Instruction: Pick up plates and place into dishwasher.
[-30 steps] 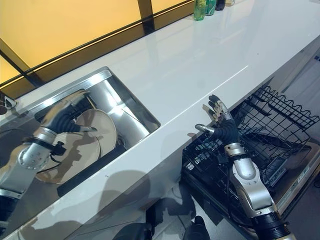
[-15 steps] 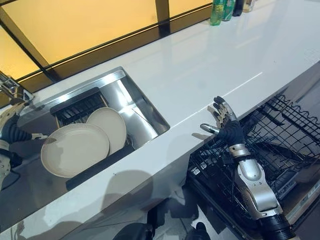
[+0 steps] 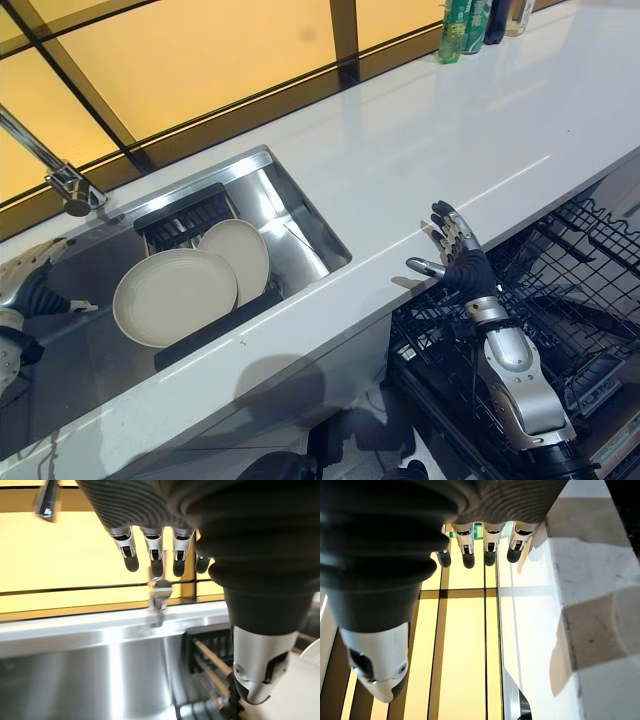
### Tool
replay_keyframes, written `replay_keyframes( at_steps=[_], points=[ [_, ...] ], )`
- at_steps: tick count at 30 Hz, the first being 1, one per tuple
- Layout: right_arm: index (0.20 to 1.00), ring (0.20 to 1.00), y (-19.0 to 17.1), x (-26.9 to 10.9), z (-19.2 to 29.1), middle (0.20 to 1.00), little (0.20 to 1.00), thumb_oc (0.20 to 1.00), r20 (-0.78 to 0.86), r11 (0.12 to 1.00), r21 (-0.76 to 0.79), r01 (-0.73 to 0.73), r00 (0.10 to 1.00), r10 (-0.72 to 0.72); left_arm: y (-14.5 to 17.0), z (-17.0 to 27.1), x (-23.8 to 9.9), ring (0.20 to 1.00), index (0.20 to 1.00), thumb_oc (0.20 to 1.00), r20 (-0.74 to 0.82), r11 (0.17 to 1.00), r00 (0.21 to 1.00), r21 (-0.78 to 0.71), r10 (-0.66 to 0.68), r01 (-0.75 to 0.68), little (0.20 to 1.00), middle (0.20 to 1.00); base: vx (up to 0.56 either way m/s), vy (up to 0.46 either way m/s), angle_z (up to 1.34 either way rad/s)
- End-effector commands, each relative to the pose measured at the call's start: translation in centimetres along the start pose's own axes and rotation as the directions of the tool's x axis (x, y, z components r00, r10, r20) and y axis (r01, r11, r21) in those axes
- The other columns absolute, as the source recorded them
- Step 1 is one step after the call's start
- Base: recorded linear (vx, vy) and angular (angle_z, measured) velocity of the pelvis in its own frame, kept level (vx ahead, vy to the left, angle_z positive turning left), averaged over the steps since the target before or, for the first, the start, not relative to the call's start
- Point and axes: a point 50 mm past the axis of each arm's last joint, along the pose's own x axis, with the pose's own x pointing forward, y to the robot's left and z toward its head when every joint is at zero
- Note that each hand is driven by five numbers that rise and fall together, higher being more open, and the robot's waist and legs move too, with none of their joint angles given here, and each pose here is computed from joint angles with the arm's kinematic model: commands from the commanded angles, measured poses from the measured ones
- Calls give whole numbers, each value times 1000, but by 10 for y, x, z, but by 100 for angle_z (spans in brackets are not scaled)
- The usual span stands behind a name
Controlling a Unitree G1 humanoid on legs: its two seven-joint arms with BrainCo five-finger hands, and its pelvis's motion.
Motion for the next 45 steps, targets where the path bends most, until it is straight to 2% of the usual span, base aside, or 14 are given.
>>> replay_keyframes(
  at_steps=[1, 6, 10, 14, 18, 21, 27, 33, 38, 45],
  points=[
    [1000, 1000, 6, -1, 7, 1000, 1000, 1000, 43, 998, 34, -43, 998, 42, 44, -17, 5, 1000, 1000, 1000, -32, 979, 986, 129, 163, -158, 1000, 1000, 3, 5, 9],
    [1000, 1000, 3, -3, 7, 1000, 1000, 1000, 35, 999, 33, -34, 999, 33, 38, -7, 1, 1000, 1000, 1000, 68, 963, 994, 251, 86, -101, 1000, 1000, -8, -1, 9],
    [1000, 1000, -1, -4, 7, 1000, 1000, 1000, 31, 999, 28, -29, 999, 28, 24, -8, -5, 1000, 1000, 1000, 79, 940, 997, 339, 17, -43, 1000, 1000, -14, 17, 5],
    [1000, 1000, -4, -5, 4, 1000, 1000, 1000, 25, 999, 25, -23, 999, 23, 20, 1, -10, 1000, 1000, 1000, 219, 900, 972, 402, 83, -167, 1000, 1000, -12, 21, 7],
    [1000, 1000, -5, -7, 2, 1000, 1000, 1000, 23, 999, 25, -33, 999, 33, 18, 14, -14, 1000, 1000, 1000, 384, 870, 900, 350, 206, -348, 1000, 1000, -2, 8, 2],
    [1000, 1000, -6, -8, 2, 1000, 1000, 1000, 26, 999, 22, -35, 999, 34, 6, 20, -21, 1000, 1000, 1000, 475, 860, 849, 308, 232, -407, 1000, 1000, 0, 0, 0],
    [1000, 1000, -3, -4, 2, 1000, 1000, 1000, 39, 999, 24, -35, 999, 35, -9, 32, -22, 1000, 1000, 1000, 553, 840, 778, 234, 299, -490, 1000, 1000, -12, 2, 0],
    [1000, 1000, 2, -3, 2, 1000, 1000, 1000, 50, 999, 30, -42, 998, 40, -17, 42, -22, 1000, 1000, 1000, 594, 826, 720, 157, 359, -541, 1000, 1000, 0, 0, 0],
    [1000, 1000, 3, 1, 3, 1000, 1000, 1000, 66, 999, 28, -36, 997, 34, -29, 59, -22, 1000, 1000, 1000, 668, 846, 687, 162, 285, -508, 1000, 1000, -4, -3, -1],
    [1000, 1000, 7, 1, 2, 1000, 1000, 1000, 69, 998, 31, -47, 997, 44, -30, 61, -21, 1000, 1000, 1000, 676, 841, 679, 165, 285, -516, 1000, 1000, 23, -3, -3]
  ],
)
